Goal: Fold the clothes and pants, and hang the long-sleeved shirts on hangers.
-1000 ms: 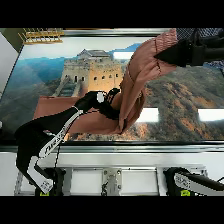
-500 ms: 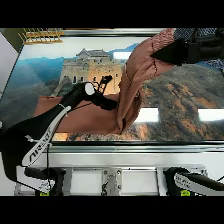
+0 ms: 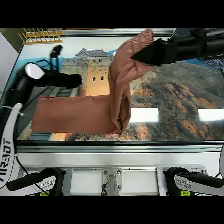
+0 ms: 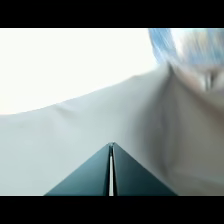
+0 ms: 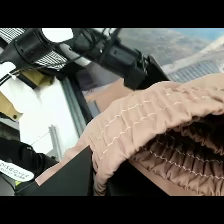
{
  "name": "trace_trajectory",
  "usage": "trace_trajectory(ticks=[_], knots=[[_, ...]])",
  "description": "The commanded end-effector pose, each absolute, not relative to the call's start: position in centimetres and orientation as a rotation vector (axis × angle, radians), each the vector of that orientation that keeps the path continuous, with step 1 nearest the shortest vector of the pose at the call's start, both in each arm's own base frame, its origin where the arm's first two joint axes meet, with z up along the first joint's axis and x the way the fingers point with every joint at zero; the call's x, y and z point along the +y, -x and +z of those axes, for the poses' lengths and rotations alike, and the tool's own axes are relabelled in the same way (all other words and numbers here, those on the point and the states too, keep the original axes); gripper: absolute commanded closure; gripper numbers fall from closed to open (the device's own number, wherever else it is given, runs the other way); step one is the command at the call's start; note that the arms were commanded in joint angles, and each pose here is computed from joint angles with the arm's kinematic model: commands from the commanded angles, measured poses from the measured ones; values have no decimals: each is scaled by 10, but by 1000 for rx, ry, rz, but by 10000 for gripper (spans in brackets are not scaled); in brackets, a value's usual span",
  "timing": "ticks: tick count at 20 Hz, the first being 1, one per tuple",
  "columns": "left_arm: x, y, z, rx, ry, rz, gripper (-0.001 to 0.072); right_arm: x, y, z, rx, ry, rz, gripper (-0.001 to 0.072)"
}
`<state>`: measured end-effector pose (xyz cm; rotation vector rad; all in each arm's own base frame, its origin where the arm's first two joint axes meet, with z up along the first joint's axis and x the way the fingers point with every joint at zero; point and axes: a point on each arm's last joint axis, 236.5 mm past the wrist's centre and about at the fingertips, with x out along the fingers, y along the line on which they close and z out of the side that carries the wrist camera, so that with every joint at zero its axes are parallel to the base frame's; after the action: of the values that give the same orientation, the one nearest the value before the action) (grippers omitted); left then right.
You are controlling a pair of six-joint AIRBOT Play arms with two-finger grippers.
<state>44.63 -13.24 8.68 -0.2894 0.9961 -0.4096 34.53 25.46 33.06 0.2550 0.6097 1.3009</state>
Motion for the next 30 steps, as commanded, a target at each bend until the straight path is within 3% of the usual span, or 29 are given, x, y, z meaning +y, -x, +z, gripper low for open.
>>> trace_trajectory(ticks=[1, 7, 12, 14, 15, 16, 17, 18, 21, 24, 30], knots=[[-56, -448, 129, 888, 344, -271, 702, 306, -351, 324, 606, -282, 1362, 694], [34, -428, 178, 750, 392, -86, 702, 421, -360, 261, 657, -332, 1416, 693], [71, -410, 207, 664, 400, 4, 702, 527, -370, 159, 671, -281, 1300, 694], [73, -405, 216, 641, 393, 13, 702, 574, -380, 129, 584, -275, 1232, 691], [72, -403, 220, 634, 390, 12, 702, 596, -380, 118, 533, -263, 1226, 637], [71, -401, 223, 626, 387, 11, 703, 620, -372, 107, 498, -247, 1239, 320], [70, -400, 226, 620, 384, 11, 703, 635, -360, 97, 469, -208, 1260, 76], [71, -400, 228, 611, 381, 13, 703, 644, -342, 89, 439, -133, 1300, 1], [74, -396, 234, 598, 357, 29, 702, 647, -318, 93, 333, 26, 1356, 1], [73, -393, 233, 605, 354, 28, 702, 628, -333, 114, 295, 74, 1361, 1], [65, -389, 226, 644, 353, 8, 703, 524, -385, 74, 692, -80, 1165, 0]])
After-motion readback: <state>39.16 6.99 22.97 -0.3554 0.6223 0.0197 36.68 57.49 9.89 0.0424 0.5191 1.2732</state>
